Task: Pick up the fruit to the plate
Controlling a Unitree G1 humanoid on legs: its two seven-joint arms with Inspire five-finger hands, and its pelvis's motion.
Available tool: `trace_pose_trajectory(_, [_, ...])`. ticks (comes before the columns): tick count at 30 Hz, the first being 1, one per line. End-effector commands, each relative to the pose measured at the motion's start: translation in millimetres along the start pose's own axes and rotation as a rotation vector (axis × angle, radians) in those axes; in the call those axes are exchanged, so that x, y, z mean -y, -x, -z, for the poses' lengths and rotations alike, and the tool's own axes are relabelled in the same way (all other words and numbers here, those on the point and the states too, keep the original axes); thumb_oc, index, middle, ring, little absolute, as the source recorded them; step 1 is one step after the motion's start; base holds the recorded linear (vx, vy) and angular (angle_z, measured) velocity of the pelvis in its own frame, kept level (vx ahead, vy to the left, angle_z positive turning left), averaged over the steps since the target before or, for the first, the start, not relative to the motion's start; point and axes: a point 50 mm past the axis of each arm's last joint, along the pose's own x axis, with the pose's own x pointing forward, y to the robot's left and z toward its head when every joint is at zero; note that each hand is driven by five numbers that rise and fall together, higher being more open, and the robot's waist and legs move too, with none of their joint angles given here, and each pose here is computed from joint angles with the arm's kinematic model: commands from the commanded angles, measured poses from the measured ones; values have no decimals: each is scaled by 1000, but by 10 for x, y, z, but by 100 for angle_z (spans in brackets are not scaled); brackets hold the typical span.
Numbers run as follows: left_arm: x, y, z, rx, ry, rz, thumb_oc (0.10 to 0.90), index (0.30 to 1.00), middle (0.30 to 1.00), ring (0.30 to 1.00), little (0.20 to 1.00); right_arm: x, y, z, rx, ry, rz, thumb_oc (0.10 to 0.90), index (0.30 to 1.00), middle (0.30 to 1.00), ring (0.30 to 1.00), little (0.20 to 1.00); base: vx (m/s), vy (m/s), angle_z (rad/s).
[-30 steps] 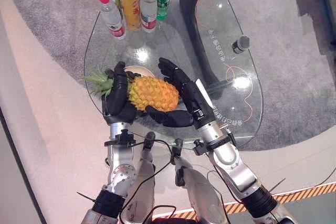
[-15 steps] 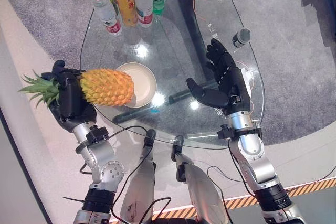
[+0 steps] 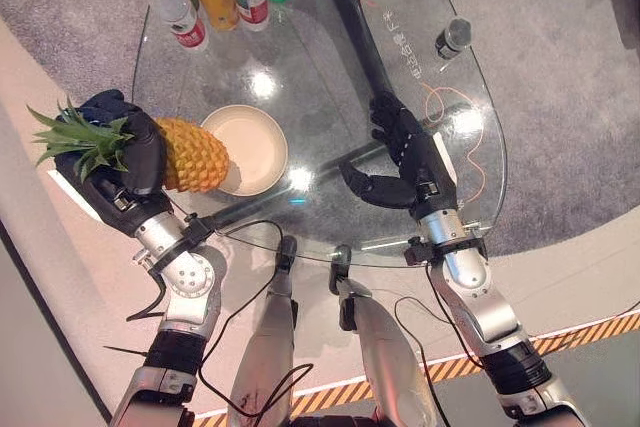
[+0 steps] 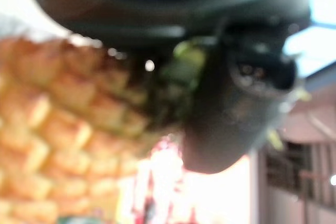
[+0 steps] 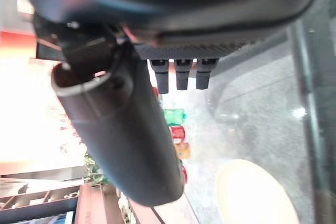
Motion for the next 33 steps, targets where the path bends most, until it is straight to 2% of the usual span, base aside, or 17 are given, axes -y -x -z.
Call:
trace_pose_trajectory(1, [270,-264,-414,343,105,40,100,300,300,300,200,-63,-89,-470,232,-40,-64,800,900,900,900,900,-24,32,0])
trace_pose_trajectory(7, [332,-335,-336,398,8,15,100,300,300,300,200,-112,-131,-474,227,-40,-95,800,900,900,900,900,-26,37,-1])
trace_pose_trajectory(19, [484,-353,-340,456,78,10,100,300,300,300,200,-166,-201,-474,224,-39,-138,800,900,900,900,900,-24,33,-3])
trace_pose_trajectory(33, [594,-549,-336,491,33,-60,100,300,300,300,200,-134,-282,-485,214,-7,-164,800,900,900,900,900,-19,39,-4])
